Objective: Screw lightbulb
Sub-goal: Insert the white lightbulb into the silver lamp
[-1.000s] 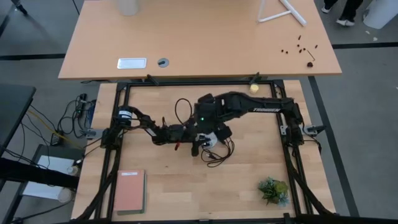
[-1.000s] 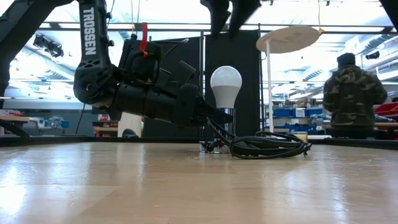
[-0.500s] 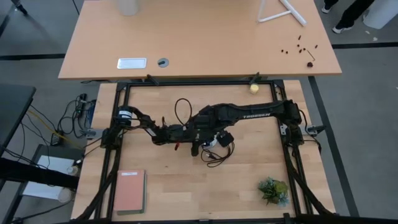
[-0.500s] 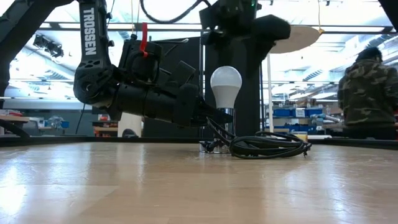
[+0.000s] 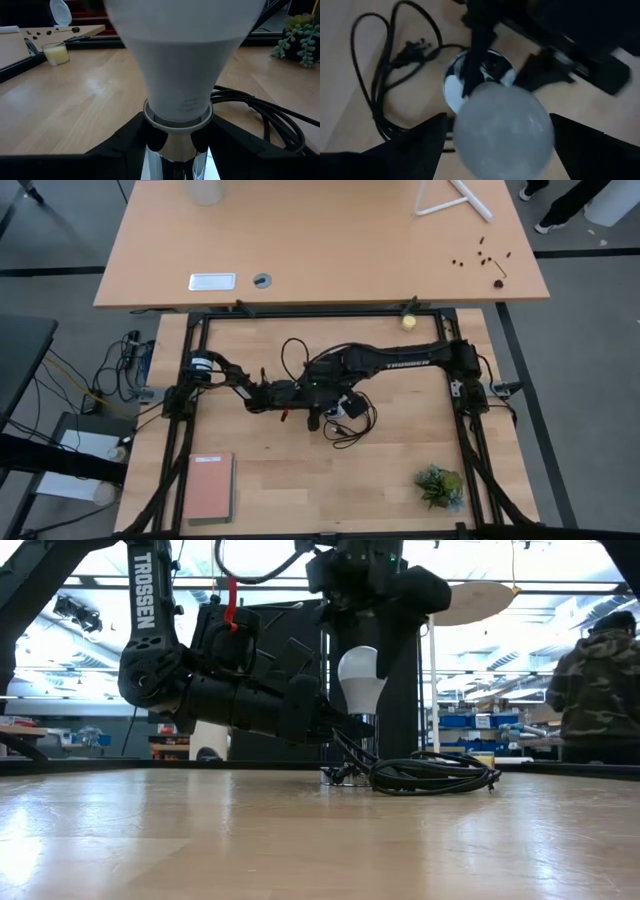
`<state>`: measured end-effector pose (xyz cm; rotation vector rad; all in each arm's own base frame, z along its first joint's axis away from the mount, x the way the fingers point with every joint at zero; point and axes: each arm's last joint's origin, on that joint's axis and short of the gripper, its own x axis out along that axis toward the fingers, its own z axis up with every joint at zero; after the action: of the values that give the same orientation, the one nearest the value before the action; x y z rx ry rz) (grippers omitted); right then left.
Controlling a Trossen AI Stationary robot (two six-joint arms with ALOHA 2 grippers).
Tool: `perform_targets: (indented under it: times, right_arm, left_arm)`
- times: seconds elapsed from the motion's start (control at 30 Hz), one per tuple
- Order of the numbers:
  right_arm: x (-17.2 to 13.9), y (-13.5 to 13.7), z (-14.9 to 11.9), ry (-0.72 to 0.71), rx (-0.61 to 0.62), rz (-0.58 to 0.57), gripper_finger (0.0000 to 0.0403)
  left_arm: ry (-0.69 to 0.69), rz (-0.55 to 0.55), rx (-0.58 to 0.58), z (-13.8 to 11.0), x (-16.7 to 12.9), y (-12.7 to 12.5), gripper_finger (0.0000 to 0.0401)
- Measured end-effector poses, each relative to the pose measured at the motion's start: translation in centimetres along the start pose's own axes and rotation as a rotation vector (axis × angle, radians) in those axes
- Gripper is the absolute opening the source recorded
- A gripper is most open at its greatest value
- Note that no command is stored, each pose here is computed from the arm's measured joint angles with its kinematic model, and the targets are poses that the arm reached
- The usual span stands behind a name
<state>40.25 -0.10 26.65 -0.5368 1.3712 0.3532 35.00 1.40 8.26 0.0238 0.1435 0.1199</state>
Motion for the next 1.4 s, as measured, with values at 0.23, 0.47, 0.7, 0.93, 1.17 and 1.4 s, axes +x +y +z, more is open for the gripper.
perform_targets:
  times: [0.23, 0.47, 0.7, 0.93, 1.17, 1.4]
  right_arm:
    - [2.2, -0.3, 0.8, 0.016, -0.018, 0.027, 0.0347]
    - [2.3, -0.8, 0.5, 0.011, 0.001, 0.031, 0.0330]
    - [2.4, -1.4, 0.0, 0.008, -0.018, 0.049, 0.0262]
    - [2.4, -1.6, -0.1, -0.004, 0.070, 0.059, 0.0274]
    - [2.7, -1.6, 0.1, -0.011, 0.310, 0.069, 0.0278]
    - [3.4, -1.4, 0.3, 0.037, 0.594, 0.053, 0.0278]
  left_arm:
    - [0.004, 0.001, 0.003, 0.0, 0.0, 0.0, 0.0190]
    - [0.004, 0.001, 0.003, 0.0, 0.0, 0.0, 0.0190]
    - [0.006, 0.003, 0.001, 0.0, 0.0, 0.0, 0.0190]
    - [0.007, 0.004, 0.001, -0.1, 0.0, 0.0, 0.0190]
    - [0.004, 0.007, 0.000, 0.0, 0.0, 0.0, 0.0190]
    - [0.004, 0.007, -0.003, 0.0, 0.0, 0.0, 0.0190]
